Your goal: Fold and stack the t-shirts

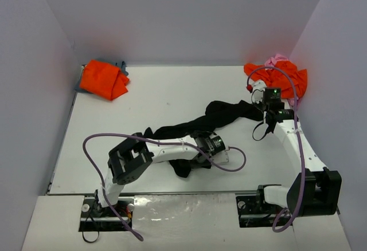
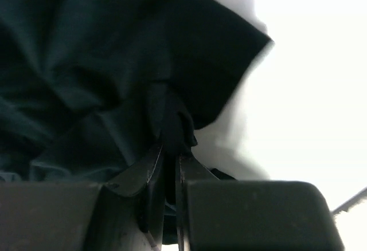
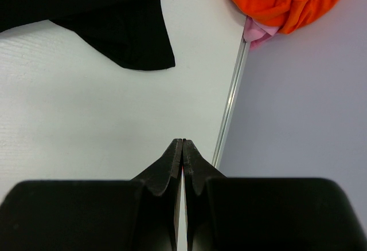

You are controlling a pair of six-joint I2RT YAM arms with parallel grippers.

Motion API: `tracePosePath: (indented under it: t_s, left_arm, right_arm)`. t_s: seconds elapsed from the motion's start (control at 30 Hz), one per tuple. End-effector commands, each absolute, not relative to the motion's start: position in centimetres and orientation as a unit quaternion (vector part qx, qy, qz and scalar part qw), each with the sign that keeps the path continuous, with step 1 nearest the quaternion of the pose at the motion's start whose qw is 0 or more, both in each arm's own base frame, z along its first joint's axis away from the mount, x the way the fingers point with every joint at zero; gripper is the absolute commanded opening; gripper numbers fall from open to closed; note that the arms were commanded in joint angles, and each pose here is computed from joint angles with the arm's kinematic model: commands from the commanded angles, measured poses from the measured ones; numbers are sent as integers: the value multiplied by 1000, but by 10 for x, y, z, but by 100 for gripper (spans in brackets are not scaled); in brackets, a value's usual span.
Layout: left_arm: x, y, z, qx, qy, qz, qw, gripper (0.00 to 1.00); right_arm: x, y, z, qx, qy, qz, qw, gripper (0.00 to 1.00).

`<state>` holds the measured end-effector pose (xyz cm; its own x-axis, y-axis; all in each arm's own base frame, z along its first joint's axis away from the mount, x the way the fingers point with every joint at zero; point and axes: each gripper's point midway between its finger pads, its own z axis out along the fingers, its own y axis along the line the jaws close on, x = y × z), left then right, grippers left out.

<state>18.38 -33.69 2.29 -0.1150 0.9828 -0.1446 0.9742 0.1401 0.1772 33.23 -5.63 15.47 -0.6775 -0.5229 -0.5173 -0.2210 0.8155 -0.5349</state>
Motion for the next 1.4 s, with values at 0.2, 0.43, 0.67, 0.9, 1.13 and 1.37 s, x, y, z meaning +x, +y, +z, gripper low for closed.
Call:
tracePosePath:
  t_s: [0.2,0.43,0.67,0.9,1.13,1.37]
  left_arm:
    - [208,-332,84,632,754,-12,179,0]
    - [242,-320,204,584,756,-76,285,0]
    - [260,-296,282,540,758,-101,352,0]
    - [279,-285,288,513,771,-118,360,0]
    - [279,-287,281,508,776,-142,346,0]
    - [289,-284,264,507,783,-141,331,0]
  right_arm:
    - [343,-50,145,-213,886,-204,357,0]
    - [353,-11,117,-247,898,-134,339,0]
    - [347,28,97,-306,898,-102,300,0]
    - [345,39,82,-328,898,-94,277,0]
    - [350,59,103,-348,884,-70,304,0]
    - [346,96,136,-378,846,-72,369,0]
